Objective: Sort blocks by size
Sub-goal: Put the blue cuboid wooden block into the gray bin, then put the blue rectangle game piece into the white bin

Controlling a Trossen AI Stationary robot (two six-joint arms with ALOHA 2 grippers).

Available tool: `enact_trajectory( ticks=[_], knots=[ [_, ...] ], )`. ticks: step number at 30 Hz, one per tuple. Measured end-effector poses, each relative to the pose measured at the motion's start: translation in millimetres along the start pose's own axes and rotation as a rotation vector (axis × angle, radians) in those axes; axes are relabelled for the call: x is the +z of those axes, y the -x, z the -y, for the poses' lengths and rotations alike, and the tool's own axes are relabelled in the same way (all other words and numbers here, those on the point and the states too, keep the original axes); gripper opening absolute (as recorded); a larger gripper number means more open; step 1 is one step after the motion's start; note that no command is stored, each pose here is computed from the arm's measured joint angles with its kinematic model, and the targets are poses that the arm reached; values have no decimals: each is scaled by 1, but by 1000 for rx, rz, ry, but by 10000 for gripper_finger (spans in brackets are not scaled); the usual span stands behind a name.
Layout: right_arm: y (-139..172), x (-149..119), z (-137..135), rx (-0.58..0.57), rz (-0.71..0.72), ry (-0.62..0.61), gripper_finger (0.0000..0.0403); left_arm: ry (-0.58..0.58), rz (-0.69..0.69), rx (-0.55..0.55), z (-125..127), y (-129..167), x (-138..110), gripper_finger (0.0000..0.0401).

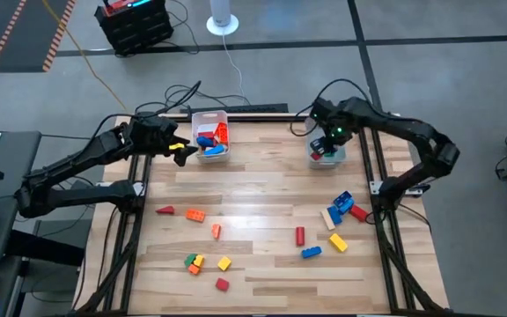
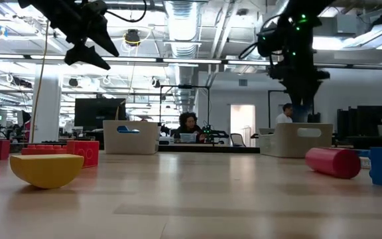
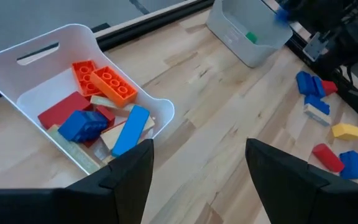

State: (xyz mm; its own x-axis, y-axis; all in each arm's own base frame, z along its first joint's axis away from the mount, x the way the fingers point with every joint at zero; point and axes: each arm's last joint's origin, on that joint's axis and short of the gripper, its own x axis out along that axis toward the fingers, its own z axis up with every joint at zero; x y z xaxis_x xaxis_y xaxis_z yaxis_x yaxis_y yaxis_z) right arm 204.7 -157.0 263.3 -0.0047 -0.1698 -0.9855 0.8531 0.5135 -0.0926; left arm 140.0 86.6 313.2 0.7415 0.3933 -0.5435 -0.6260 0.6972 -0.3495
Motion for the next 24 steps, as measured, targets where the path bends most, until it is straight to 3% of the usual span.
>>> enact_trajectory(
  ticks=[5,9,17,20,24],
  knots=[
    [-11,-10,-5,4,-35,53,256,3,1,0,0,0,0,247],
    [0,-22,-16,22,-7,202,258,3,-6,2,0,0,-1,247],
    [42,-89,-47,86,75,597,259,18,-29,2,-1,0,-3,247],
    [38,-113,-57,134,92,707,259,19,-16,-4,0,0,-1,247],
    [10,-141,-67,228,-58,819,260,18,2,-12,1,0,0,247]
  ],
)
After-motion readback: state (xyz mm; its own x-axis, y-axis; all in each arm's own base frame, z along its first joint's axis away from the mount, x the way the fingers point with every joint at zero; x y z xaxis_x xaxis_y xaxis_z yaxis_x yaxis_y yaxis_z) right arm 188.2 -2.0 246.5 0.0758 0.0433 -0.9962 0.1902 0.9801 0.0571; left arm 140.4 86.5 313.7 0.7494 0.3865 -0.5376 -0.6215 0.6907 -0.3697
